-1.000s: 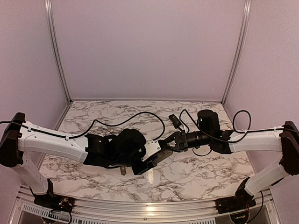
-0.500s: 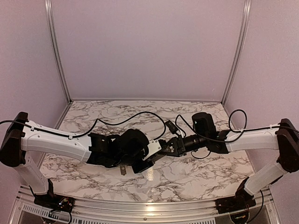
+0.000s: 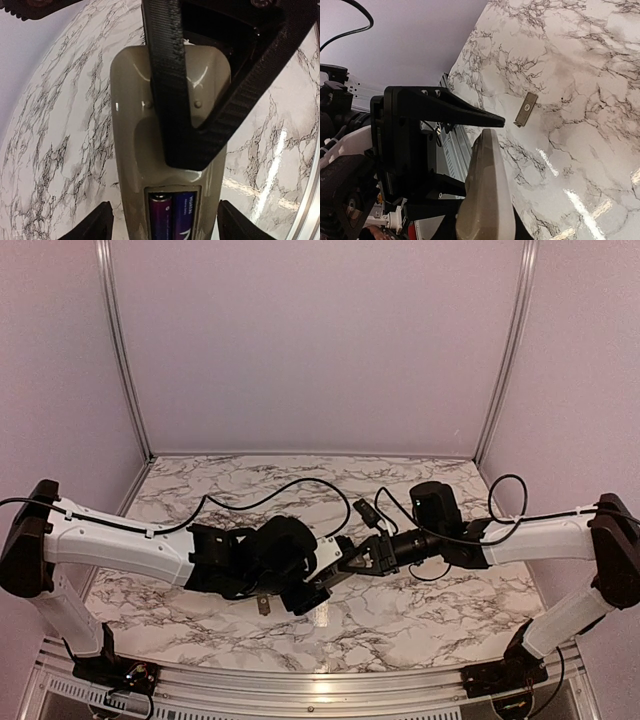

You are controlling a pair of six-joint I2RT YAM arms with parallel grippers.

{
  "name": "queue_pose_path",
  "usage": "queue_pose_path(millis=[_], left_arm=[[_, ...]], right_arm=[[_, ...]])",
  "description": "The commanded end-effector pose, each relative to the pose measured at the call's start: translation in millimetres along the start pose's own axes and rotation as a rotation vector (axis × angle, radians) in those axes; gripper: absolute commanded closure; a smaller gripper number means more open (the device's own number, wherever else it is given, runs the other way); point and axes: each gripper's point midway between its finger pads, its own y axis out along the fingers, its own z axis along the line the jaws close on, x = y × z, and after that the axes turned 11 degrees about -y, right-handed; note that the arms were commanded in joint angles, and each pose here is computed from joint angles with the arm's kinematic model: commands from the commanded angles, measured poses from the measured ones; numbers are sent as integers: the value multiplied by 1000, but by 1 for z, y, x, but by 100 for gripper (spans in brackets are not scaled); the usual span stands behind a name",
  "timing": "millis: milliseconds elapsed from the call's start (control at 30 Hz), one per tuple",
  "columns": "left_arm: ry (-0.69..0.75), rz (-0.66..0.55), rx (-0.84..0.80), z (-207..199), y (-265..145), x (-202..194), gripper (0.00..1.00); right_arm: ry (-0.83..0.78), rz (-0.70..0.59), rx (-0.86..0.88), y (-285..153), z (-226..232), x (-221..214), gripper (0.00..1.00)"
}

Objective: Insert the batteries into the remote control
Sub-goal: Pass from the left arm to the right

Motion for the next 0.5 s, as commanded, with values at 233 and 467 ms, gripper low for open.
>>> queue_pose_path(millis=[233,467], left_arm=[[-151,-57,-70,14,-37,-7,17],[-200,-60,-57,17,-33,-8,16]], right_arm=[[-2,-51,-5,-10,-12,10,100],[23,-26,19,2,-22,-2,100]])
